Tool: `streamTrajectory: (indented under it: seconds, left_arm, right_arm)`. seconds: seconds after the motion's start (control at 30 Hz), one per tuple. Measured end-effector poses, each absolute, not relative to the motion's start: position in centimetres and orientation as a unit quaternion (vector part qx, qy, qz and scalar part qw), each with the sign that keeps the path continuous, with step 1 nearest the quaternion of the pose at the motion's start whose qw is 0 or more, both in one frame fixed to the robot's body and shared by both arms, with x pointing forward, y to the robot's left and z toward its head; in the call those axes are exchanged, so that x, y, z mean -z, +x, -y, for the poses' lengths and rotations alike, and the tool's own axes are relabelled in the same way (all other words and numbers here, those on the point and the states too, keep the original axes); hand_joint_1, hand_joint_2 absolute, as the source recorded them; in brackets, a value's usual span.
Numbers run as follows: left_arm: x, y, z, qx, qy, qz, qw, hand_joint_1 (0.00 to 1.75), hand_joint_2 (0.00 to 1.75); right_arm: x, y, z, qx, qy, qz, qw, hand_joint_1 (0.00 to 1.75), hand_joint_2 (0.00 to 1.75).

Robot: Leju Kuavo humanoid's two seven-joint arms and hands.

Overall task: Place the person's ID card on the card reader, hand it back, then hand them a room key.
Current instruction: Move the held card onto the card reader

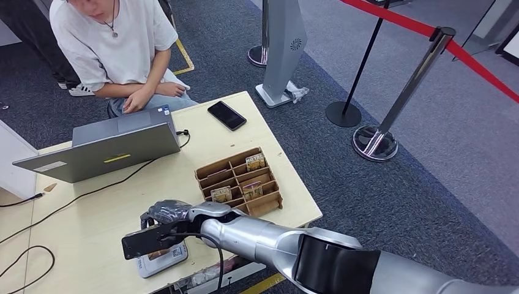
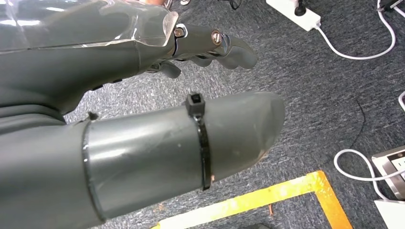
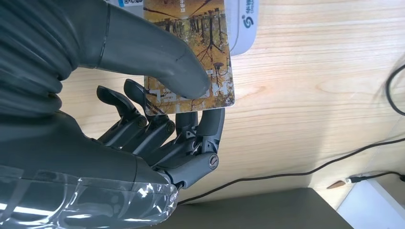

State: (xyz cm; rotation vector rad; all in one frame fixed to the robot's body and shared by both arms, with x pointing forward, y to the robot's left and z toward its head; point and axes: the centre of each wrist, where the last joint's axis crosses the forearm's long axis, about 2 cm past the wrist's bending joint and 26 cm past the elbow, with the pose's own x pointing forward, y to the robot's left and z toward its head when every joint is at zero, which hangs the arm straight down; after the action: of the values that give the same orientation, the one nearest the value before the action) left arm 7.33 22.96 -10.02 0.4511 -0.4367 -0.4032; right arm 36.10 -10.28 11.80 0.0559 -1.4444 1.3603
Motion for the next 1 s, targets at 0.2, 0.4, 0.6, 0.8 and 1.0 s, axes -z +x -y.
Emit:
streamTrajectory:
  seconds: [0.2,0.4,0.6,0.8,1.0]
  left_arm:
    - [10.01,7.34,-22.95,0.199,0.221,0.211,0.931,0.00,0.00]
    - [10.00,7.36,-22.83,0.200,0.220,0.211,0.931,0.00,0.00]
    - [9.98,7.41,-22.75,0.202,0.219,0.211,0.931,0.00,0.00]
    - [9.97,7.43,-22.72,0.202,0.218,0.211,0.931,0.00,0.00]
    - [9.96,7.49,-22.69,0.205,0.216,0.210,0.931,0.00,0.00]
  right_arm:
    - [-11.68,36.06,10.32,-0.580,0.010,0.606,0.544,1.75,1.75]
    - [-11.50,36.03,10.39,-0.587,-0.002,0.601,0.543,1.75,1.75]
    - [-11.27,35.90,10.31,-0.597,-0.015,0.594,0.539,1.75,1.75]
    - [-11.06,35.81,10.29,-0.603,-0.025,0.590,0.536,1.75,1.75]
    - [-10.83,35.72,10.30,-0.605,-0.033,0.587,0.536,1.75,1.75]
